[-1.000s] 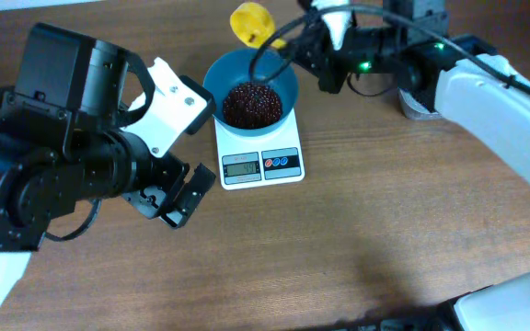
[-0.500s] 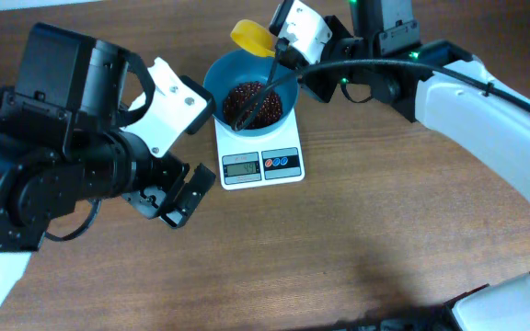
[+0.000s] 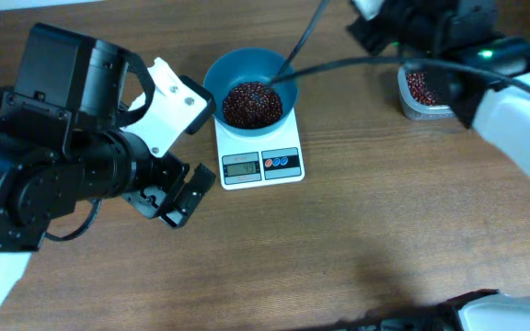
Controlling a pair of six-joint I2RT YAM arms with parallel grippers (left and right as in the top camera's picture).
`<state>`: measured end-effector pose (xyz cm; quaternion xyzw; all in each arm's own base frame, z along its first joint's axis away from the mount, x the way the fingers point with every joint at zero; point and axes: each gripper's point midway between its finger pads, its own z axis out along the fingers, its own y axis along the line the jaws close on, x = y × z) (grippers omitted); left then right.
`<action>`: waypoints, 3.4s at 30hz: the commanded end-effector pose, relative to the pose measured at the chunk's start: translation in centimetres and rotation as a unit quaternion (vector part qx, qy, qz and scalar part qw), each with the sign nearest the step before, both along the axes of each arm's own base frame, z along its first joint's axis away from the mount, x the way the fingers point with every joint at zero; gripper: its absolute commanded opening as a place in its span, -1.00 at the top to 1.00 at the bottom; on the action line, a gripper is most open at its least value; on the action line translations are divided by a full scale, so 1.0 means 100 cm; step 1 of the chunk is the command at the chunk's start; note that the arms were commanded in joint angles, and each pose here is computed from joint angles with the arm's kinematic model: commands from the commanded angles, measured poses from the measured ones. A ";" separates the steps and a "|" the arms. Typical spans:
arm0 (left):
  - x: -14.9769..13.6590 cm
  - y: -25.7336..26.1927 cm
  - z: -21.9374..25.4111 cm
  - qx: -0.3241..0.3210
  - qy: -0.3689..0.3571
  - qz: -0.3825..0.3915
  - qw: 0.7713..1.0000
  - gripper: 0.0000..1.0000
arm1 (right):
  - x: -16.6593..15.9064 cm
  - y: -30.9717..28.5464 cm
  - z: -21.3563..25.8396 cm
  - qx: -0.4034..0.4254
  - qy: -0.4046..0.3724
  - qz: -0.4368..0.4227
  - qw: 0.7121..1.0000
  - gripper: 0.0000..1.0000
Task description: Scoop item into bowl and weigh 50g on scale
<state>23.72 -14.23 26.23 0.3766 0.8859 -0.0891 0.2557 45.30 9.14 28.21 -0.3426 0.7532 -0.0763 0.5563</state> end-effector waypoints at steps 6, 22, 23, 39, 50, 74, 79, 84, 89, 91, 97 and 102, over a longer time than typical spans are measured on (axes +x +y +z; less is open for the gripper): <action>0.000 -0.001 -0.002 0.004 -0.001 -0.008 1.000 -0.98 | -0.037 -0.108 -0.055 0.017 0.159 -0.149 0.976 0.92; 0.000 -0.001 -0.002 0.004 -0.001 -0.008 1.000 -0.98 | -0.068 -0.150 -0.160 -0.020 0.341 -0.246 0.907 0.92; 0.000 -0.001 -0.002 0.004 -0.001 -0.008 1.000 -0.98 | -0.069 -0.157 -0.159 -0.025 0.338 -0.266 0.902 0.92; 0.000 -0.001 -0.002 0.004 -0.001 -0.008 1.000 -0.98 | -0.071 -0.160 -0.201 0.052 0.388 -0.309 0.867 0.92; 0.000 -0.001 -0.002 0.004 -0.001 -0.008 1.000 -0.98 | -0.053 -0.153 -0.183 0.105 0.367 -0.303 0.873 0.92; 0.000 -0.001 -0.002 0.004 -0.001 -0.008 1.000 -0.98 | -0.066 -0.155 -0.189 0.218 0.398 -0.269 0.849 0.92; 0.000 -0.001 -0.002 0.004 -0.001 -0.008 1.000 -0.98 | -0.069 -0.139 -0.187 0.246 0.414 -0.238 0.843 0.92; 0.000 -0.001 -0.002 0.004 -0.001 -0.008 1.000 -0.98 | -0.073 -0.169 -0.195 0.182 0.402 -0.303 0.845 0.92; 0.000 -0.001 -0.002 0.004 -0.001 -0.008 1.000 -0.98 | -0.071 -0.158 -0.193 0.193 0.405 -0.283 0.848 0.92; 0.000 -0.001 -0.002 0.004 -0.001 -0.008 1.000 -0.98 | -0.068 -0.136 -0.190 0.213 0.412 -0.245 0.851 0.92; 0.000 -0.001 -0.002 0.004 -0.001 -0.008 1.000 -0.98 | -0.066 -0.131 -0.190 0.209 0.411 -0.239 0.855 0.92; 0.000 -0.001 -0.002 0.004 -0.001 -0.008 1.000 -0.98 | -0.059 -0.151 -0.183 0.219 0.388 -0.257 0.858 0.92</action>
